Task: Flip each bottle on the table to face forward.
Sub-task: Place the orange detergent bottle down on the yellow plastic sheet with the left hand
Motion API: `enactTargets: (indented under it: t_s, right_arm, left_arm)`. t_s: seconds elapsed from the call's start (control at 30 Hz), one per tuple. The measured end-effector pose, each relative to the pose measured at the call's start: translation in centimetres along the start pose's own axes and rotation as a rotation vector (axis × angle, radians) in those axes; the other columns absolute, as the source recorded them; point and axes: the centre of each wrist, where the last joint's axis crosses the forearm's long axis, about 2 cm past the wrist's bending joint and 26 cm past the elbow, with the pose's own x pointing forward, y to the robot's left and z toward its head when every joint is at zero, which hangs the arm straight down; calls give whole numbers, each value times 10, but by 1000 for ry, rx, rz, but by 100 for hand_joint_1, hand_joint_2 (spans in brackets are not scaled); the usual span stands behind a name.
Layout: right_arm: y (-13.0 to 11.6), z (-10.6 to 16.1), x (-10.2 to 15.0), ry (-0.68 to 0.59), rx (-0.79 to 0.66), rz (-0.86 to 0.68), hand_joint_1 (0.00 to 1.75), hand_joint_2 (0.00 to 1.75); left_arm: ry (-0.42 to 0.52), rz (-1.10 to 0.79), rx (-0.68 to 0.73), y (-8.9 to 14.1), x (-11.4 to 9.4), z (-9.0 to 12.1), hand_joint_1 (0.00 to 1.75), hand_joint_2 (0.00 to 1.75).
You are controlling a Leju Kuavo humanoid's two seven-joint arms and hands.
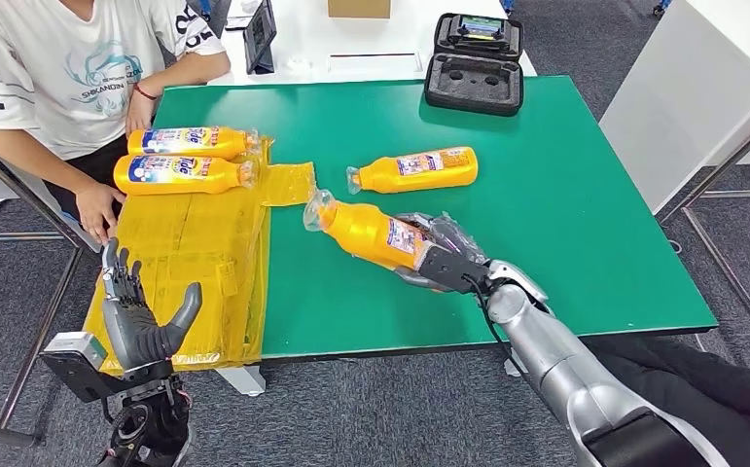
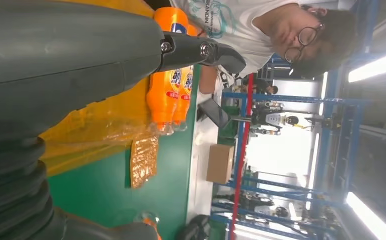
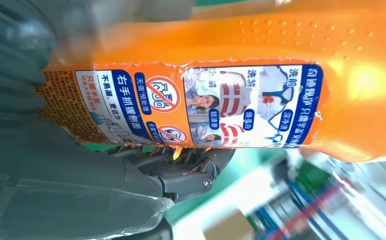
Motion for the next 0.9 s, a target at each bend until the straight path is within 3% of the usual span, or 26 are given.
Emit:
enactTargets:
  t_s: [0.33,0.57,0.83,0.9]
  right_arm:
    - [34,1,23,-159,-184,-154,175,175]
    - [62,8,32,-184,-182,-211,174,175]
    - [67,9,34,-189,-177,-224,174,175]
    - [80,8,38,-199,-137,-274,174,175]
  left_arm:
    - [54,151,-33,-5,1,6,0,175]
    - [81,266,-130,-25,7,6,0,175]
    - [80,278,-146,-28,8,6,0,175]
    - [76,304,-200,-38,10,4,0,175]
